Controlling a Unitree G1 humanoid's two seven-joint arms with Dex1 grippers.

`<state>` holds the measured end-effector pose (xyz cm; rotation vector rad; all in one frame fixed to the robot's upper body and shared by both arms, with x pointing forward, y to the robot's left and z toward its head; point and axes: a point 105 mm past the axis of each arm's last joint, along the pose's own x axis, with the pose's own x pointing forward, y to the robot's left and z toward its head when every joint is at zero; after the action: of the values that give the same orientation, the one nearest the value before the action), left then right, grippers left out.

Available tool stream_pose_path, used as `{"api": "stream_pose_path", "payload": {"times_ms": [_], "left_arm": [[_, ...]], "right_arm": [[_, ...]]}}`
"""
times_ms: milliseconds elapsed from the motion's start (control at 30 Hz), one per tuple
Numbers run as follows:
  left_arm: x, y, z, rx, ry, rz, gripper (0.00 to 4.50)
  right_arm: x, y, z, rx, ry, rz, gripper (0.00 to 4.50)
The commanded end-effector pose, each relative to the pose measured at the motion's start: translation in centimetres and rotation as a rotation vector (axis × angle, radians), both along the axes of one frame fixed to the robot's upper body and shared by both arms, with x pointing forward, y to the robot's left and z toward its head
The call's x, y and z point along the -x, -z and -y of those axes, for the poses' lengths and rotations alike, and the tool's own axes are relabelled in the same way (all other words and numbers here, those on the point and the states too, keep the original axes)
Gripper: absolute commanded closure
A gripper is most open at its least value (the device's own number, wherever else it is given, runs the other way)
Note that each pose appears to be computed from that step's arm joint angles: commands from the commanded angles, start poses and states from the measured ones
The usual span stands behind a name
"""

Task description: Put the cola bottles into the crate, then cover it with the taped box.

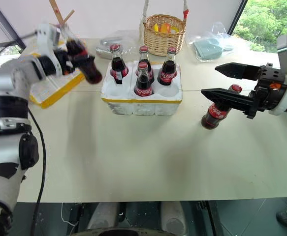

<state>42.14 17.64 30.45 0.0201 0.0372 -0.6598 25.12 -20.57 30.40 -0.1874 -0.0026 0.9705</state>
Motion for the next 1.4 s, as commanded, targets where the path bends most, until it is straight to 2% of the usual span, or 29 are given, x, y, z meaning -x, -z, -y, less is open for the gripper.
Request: {"api": "stream_pose_path", "payload": {"times_ms": [33, 267, 833, 1367, 1400], "left_arm": [[1.4, -3.3, 3.3, -0.001, 0.131, 0.084, 1.83], [1.8, -2.3, 6.1, -0.062, 0.23, 0.08, 1.83], [4.0, -0.2, 5.0, -0.184, 0.276, 0.048, 1.83], [2.6, 5.4, 6.5, -0.288, 0.263, 0.026, 1.83], [2.6, 5.7, 6.4, -0.297, 0.26, 0.03, 1.32]], "right_arm": [[0.3, -0.7, -0.1, -0.004, -0.001, 0.051, 0.0], [0.5, -0.4, 0.1, -0.007, 0.017, 0.052, 0.0], [0.5, -0.3, 0.1, -0.02, 0.05, 0.061, 0.0], [0.4, -0.1, 0.3, -0.02, 0.046, 0.054, 0.0], [0.4, -0.2, 0.3, -0.019, 0.046, 0.054, 0.0]]}}
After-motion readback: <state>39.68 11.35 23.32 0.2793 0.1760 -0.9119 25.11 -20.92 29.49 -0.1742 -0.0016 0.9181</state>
